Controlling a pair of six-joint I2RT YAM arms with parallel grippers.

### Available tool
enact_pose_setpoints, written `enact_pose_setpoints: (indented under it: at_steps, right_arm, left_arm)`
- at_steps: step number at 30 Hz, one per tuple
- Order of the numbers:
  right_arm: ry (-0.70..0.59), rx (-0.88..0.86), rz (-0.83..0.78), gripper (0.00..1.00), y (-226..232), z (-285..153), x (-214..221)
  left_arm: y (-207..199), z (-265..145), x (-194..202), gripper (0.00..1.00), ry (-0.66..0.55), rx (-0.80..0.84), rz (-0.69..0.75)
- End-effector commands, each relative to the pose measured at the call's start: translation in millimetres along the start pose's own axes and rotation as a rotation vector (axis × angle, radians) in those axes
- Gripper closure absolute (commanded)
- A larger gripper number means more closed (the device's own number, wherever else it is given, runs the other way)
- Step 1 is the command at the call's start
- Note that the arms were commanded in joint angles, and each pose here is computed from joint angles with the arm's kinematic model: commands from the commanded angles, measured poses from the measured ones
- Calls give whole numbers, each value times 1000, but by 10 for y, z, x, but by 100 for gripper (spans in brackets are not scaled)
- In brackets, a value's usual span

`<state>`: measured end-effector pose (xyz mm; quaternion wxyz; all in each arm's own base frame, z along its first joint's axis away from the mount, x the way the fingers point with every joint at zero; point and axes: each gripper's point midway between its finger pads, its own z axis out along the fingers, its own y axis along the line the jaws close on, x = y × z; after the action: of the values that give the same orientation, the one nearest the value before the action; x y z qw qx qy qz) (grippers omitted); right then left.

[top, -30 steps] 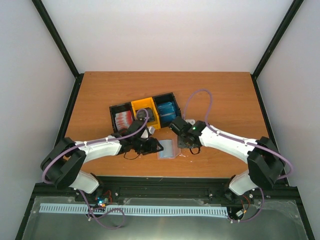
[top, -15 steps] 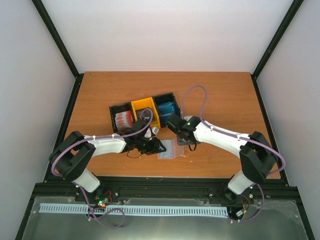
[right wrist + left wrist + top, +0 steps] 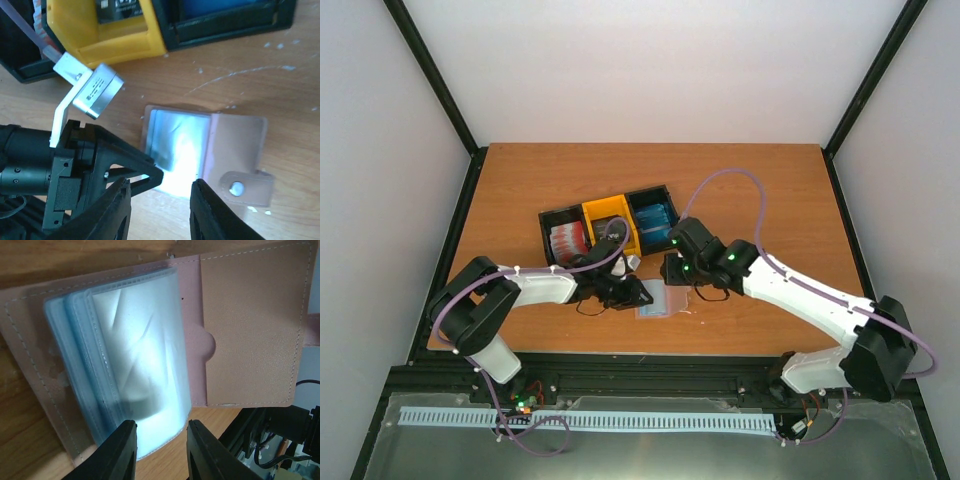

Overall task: Put the credit cards into the card holder
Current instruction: Open the card holder at the center of the board.

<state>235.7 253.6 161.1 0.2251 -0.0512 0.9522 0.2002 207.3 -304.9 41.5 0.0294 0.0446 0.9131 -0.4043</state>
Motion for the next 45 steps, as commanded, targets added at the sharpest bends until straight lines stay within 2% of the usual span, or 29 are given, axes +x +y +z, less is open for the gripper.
enact_pose_setpoints:
  at_steps: [1, 8, 12, 19, 23, 27, 30, 35, 45]
  right_arm:
    - [99, -79, -7, 67, 117, 238, 188]
    - [208, 76, 18, 81, -204, 638, 463]
    - [239, 167, 38, 81, -436, 789, 617]
    - [280, 299, 74, 75, -783, 950, 850]
    - [299, 309, 96, 74, -863, 1018, 960]
    - [300, 288, 129, 74, -875, 1034, 1011]
    - [283, 264, 161, 74, -886, 1018, 1017]
    - [191, 206, 186, 75, -855, 911, 890]
    - [44, 212, 236, 76, -942, 549, 664]
  left_arm:
    - [-124, -7, -102, 69, -21, 30, 33]
    - [-91, 35, -70, 66, -6, 37, -1]
    - [-89, 51, -76, 65, -1, 37, -13]
    - [-47, 127, -53, 59, 29, 38, -41]
    - [-83, 158, -61, 54, 42, 54, -36]
    - [-155, 166, -106, 53, 44, 77, -16]
    - [-207, 183, -132, 55, 45, 100, 0]
    - [-278, 233, -167, 65, 53, 139, 23]
    - [-500, 335, -211, 64, 78, 212, 84]
